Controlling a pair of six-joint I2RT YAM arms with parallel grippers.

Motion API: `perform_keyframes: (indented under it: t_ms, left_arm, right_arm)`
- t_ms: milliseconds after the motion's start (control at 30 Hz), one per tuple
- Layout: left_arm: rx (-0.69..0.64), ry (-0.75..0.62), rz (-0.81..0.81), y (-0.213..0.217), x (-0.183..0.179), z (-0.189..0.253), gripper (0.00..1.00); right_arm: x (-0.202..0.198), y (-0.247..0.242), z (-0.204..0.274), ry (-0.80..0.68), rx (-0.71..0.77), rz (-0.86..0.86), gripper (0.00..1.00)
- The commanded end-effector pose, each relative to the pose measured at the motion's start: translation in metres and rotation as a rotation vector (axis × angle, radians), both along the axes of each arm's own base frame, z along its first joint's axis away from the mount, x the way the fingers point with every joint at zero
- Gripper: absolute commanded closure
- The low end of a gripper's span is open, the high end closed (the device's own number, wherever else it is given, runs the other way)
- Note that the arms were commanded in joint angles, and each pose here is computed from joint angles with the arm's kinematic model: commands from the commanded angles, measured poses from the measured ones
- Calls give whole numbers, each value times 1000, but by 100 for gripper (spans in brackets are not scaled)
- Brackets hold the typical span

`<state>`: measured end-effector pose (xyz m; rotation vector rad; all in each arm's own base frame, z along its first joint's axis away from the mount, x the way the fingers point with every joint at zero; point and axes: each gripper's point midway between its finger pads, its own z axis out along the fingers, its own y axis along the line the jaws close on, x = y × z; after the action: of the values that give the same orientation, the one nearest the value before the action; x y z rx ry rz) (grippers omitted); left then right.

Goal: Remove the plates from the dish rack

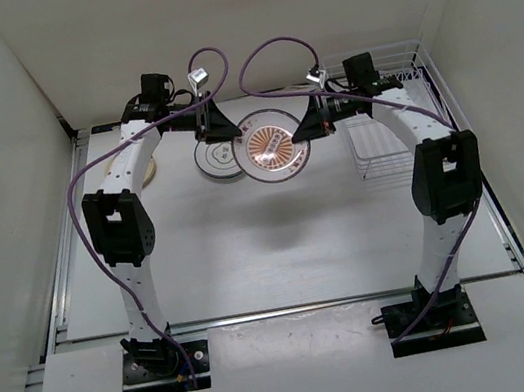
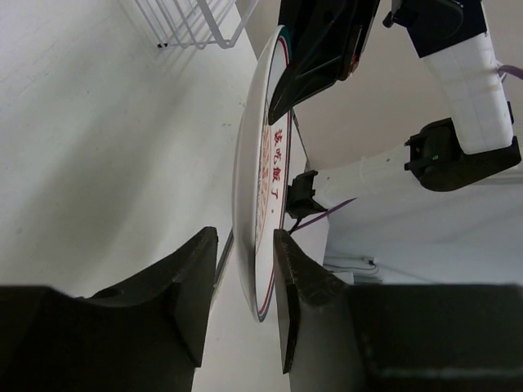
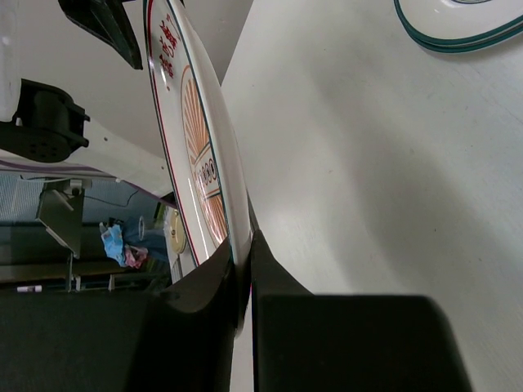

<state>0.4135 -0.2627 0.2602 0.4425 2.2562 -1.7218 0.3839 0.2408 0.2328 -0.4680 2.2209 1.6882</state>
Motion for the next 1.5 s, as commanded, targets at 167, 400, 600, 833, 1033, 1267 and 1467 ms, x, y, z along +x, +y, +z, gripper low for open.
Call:
perform_keyframes:
  t_ms: [167,400,600,833,1033,1267,1467]
  left_arm:
    - [-36,1,-33,-4,-4,3,69]
    - [-32,-14,-27,-4,-2,6,90]
    - [52,-157,129,14,40,24,90]
    - [285,-225,533,86,117,13,90]
    - [473,-174,719,123,139,-23,90]
    - [563,-43,730,136,139,-84,90]
    - [535,51,677,134,136,-121,90]
  right_arm:
    - [5,18,25,-85,62,65,100]
    - [16,16,17,-109,-2,4,100]
    - [42,-19,3,-240,-306,-196,13]
    - [85,-120,14,-499,-776,-534,9]
    - [76,-202,18,-512,-976,-702,8]
    - [28,-226,18,-410,-930,-676,8]
    - [-9,-234,14,-385,-934,-619,8]
